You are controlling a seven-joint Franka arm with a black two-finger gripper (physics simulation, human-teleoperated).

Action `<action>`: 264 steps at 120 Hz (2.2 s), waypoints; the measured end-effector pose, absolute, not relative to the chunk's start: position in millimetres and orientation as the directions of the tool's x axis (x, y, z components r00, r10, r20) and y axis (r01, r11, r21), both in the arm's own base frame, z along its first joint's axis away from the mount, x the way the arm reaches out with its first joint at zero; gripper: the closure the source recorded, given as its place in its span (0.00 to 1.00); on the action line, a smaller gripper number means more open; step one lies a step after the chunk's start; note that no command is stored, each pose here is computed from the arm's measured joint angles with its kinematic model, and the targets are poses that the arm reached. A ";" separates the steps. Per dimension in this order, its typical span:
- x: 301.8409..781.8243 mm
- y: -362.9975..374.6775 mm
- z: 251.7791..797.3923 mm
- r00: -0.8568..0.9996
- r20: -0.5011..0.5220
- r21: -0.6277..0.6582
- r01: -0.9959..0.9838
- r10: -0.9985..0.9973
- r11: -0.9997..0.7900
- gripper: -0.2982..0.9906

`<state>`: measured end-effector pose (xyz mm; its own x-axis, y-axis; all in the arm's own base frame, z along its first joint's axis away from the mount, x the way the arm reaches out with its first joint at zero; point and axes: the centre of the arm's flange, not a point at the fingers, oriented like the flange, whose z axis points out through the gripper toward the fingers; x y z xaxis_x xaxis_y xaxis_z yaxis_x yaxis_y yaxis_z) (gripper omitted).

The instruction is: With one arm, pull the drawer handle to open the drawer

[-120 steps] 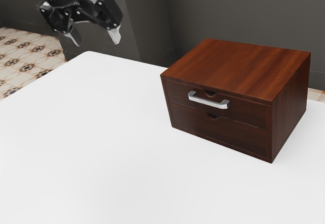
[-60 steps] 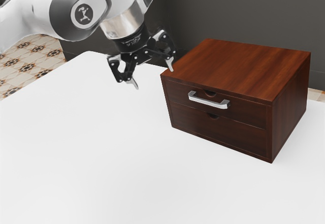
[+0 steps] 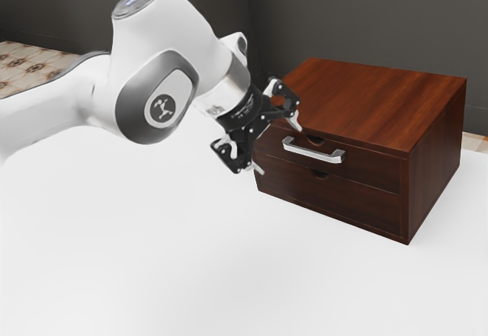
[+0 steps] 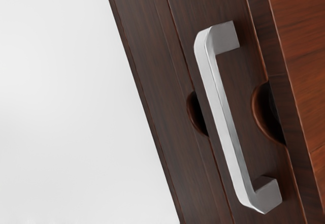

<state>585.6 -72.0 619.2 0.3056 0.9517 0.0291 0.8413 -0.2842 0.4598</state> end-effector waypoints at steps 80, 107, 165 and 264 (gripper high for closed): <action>586.9 -63.7 573.6 0.156 -0.035 0.495 0.861 0.987 -0.118 0.23; 589.3 -54.4 569.6 0.120 -0.046 0.506 0.858 0.992 -0.081 0.23; 608.2 -63.7 578.0 0.114 -0.063 0.535 0.842 0.992 -0.063 0.23; 628.6 -71.1 560.1 0.111 -0.079 0.517 0.854 0.991 -0.054 0.23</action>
